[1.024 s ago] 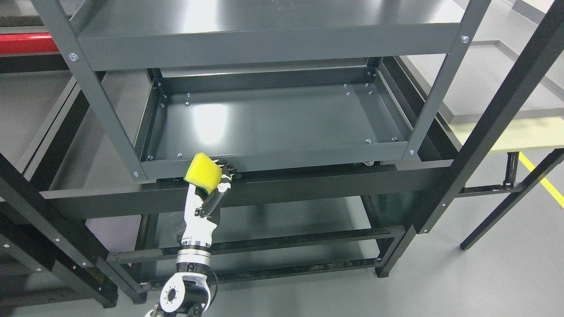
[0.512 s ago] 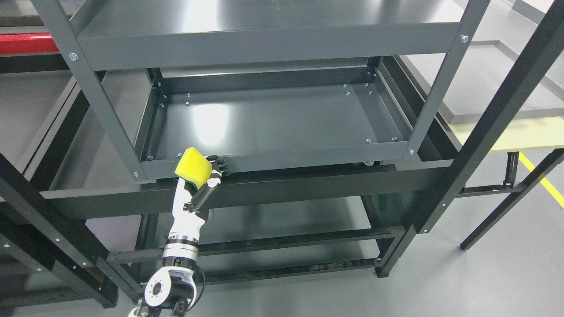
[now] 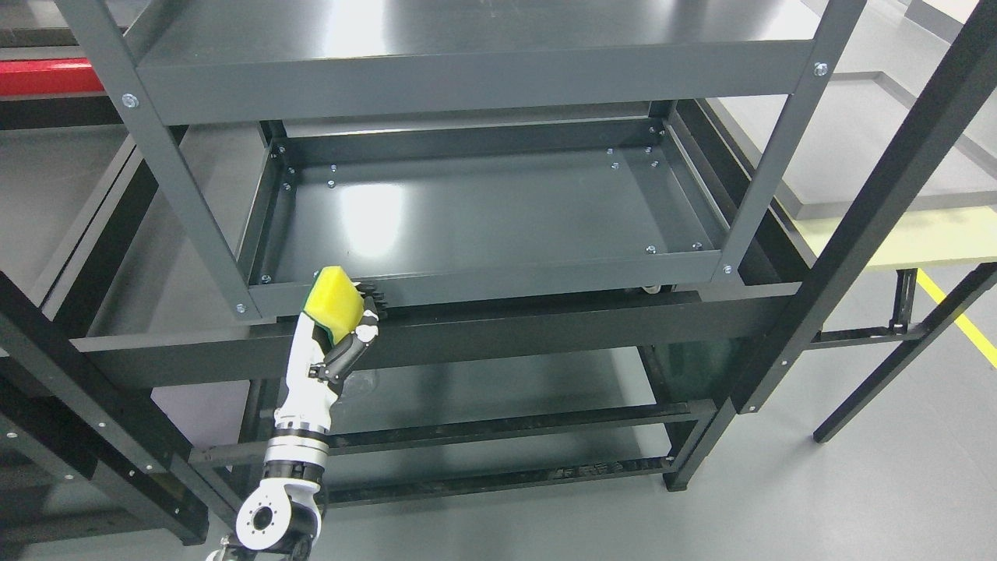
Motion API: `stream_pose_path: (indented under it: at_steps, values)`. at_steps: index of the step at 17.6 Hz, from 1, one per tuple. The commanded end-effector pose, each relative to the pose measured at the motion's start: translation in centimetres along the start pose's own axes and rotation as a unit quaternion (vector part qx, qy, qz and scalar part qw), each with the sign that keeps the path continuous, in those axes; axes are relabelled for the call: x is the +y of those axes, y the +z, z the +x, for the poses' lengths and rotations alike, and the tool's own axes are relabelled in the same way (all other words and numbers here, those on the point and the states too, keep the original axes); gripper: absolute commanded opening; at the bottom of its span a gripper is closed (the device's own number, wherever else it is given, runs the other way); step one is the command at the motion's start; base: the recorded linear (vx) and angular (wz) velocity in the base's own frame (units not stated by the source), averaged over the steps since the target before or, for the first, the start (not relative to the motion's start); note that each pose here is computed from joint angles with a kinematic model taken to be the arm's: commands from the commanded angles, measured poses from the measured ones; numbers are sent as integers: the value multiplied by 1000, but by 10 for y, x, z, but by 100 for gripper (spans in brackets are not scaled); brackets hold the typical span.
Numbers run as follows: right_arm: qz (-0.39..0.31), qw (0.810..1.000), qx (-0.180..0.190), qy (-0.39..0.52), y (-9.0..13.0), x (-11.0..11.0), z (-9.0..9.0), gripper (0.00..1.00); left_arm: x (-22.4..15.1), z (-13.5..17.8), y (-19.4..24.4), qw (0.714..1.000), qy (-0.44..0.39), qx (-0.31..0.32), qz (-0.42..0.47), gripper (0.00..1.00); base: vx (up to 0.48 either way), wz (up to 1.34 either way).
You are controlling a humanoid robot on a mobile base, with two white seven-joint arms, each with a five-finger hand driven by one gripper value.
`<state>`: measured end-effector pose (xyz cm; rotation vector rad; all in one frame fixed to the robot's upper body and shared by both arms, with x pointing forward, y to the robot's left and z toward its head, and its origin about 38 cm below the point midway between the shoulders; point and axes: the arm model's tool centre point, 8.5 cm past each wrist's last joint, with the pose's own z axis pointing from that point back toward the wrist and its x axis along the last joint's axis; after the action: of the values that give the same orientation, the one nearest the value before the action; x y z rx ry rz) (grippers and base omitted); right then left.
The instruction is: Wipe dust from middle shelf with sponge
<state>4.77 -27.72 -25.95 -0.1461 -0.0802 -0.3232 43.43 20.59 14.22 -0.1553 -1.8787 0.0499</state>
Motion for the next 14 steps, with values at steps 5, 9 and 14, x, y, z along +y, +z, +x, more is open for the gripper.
stream_pose_path:
  at_steps: [5,9,14]
  values:
    - [-7,1000,25,2,-1,-10,2,100,-1,44,-14,997,-42,-59,-32,0,0,0]
    - [-7,1000,24,2,-1,-10,3,100,-3,42,-12,996,-58,-56,-36,0,0,0]
    - [-7,1000,24,2,-1,-10,3,100,0,38,-10,997,-59,-50,-31,0,0,0]
